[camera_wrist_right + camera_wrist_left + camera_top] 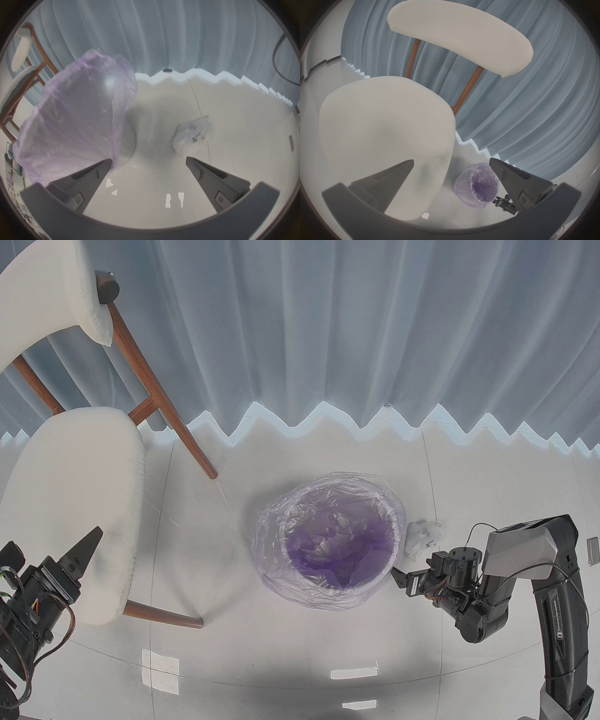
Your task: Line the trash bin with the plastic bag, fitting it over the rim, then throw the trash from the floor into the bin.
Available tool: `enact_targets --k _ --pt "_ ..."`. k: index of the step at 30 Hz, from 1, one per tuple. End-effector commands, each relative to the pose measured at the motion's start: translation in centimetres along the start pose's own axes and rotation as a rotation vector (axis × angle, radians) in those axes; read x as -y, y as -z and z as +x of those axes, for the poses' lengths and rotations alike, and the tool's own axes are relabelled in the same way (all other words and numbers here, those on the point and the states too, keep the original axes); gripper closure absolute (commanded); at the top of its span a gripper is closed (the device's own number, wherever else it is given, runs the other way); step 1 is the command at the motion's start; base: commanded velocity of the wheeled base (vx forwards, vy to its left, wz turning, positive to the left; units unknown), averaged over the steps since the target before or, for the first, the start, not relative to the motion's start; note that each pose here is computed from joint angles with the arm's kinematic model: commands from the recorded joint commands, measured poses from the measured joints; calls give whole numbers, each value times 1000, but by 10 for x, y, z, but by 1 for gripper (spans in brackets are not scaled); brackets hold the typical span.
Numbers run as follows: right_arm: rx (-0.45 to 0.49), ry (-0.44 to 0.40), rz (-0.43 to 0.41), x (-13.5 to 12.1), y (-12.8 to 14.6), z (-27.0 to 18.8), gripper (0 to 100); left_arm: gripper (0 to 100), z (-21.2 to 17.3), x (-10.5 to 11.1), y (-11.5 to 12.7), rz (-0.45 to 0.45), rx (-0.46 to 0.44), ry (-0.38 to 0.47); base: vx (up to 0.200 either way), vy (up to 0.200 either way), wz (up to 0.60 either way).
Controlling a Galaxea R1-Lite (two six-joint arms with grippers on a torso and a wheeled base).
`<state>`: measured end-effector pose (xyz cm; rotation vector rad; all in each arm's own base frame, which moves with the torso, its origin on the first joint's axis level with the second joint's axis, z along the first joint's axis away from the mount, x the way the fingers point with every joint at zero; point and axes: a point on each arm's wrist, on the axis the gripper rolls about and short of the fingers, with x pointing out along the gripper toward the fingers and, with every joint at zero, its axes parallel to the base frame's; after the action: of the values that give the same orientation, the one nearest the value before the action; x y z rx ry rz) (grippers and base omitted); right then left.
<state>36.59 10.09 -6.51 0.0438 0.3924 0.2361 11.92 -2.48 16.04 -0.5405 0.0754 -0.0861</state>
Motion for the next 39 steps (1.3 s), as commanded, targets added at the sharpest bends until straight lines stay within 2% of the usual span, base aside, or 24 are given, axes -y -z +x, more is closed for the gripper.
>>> enact_targets --k 1,9,16,18,22,25,26,29,30,32,33,34,35,39 --pt "-56 13 -4 6 12 11 0 0 -4 -3 1 0 6 -12 0 0 0" --pt "-144 15 -3 6 6 14 0 0 -10 -9 5 0 10 -34 0 0 0" --pt "-63 -5 4 4 -8 8 0 0 -13 -9 4 -3 21 -26 0 0 0" --pt "-20 -44 5 1 -19 -5 0 0 -13 -9 4 -2 19 -25 0 0 0" --pt "4 -43 25 2 -27 -31 0 0 -12 -10 3 1 13 -18 0 0 0" --pt "35 0 65 19 -33 -47 0 0 -10 -9 -2 -6 26 -5 0 0 0" --pt "73 10 96 27 -37 -56 0 0 -9 -7 -6 -11 39 3 0 0 0" --pt "92 9 129 32 -38 -62 0 0 -8 -6 -7 -15 44 8 0 0 0" --pt "76 -2 199 36 -40 -79 0 0 -8 -5 -7 -13 37 22 0 0 0" --pt "83 -6 229 35 -44 -86 0 0 -8 -5 -8 -13 30 39 0 0 0" --pt "100 -16 279 35 -51 -94 0 0 -7 -4 -9 -9 13 72 0 0 0" --pt "100 -16 279 35 -51 -94 0 0 -7 -4 -9 -9 13 72 0 0 0" --pt "127 -25 322 34 -59 -98 0 0 -7 -5 -10 -7 10 84 0 0 0" --pt "126 19 318 44 -57 -97 0 0 -4 -7 -13 -12 7 82 0 0 0"
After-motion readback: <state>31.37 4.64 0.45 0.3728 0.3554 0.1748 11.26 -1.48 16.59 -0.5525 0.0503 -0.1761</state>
